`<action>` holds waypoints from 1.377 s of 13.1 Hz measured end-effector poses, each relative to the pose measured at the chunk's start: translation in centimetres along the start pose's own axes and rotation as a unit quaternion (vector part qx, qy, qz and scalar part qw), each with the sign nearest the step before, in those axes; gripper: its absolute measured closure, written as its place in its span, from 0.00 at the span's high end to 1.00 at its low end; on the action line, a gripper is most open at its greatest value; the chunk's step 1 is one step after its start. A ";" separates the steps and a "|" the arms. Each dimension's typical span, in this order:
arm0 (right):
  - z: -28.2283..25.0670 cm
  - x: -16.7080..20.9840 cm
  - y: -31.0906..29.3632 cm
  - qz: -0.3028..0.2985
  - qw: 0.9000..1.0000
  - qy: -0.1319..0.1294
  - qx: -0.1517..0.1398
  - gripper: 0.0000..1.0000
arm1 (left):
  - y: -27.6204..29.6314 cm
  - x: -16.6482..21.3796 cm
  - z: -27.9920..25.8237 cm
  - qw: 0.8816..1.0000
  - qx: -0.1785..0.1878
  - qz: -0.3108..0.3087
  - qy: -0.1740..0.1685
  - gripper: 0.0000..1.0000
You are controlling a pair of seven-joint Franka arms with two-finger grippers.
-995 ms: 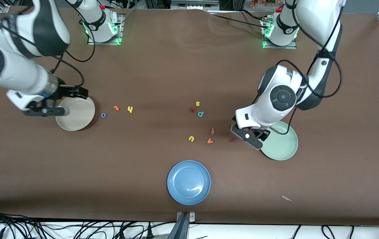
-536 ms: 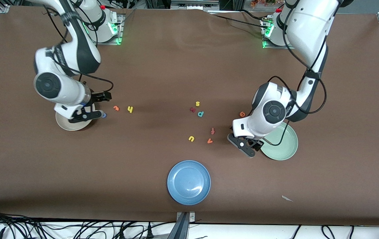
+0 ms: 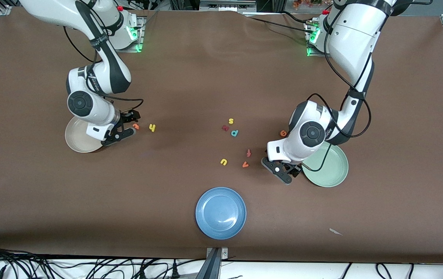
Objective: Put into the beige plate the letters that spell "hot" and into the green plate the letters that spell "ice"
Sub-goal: 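Reach the left gripper to letter i while the right gripper reaches t, then place the red i on the green plate while the right gripper grasps t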
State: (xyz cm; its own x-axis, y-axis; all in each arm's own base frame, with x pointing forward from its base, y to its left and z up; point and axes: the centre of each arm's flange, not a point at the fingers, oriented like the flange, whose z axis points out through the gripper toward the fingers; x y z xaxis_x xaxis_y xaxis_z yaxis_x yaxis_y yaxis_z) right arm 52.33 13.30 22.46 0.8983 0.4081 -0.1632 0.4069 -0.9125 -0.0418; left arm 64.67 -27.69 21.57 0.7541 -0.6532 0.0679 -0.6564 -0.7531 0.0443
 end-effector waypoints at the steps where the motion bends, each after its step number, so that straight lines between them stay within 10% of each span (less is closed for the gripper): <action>1: 0.8 -0.4 -0.3 -0.003 1.000 0.010 -0.001 0.87 | 0.1 0.0 0.3 1.000 0.000 0.001 -0.001 0.98; 4: 1.9 -0.8 -1.3 -0.012 1.000 0.024 -0.004 0.70 | 1.1 0.3 1.2 1.000 0.001 0.008 0.004 0.98; 11: 3.7 -0.8 -3.4 -0.031 0.998 0.050 -0.008 0.70 | 2.9 0.1 4.3 0.999 0.009 0.033 -0.006 0.87; 18: 5.2 -0.6 -3.1 -0.029 0.998 0.055 -0.007 0.70 | 2.4 -0.2 4.3 0.999 0.015 0.033 -0.007 0.24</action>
State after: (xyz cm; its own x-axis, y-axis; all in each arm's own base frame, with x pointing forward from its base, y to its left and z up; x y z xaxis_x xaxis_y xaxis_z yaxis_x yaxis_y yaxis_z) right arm 49.64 15.75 17.54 0.8859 0.4609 -0.0525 0.4597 -0.8874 -0.0339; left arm 63.03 -29.65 17.38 0.7095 -0.7026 0.0550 -0.7040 -0.7102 0.0096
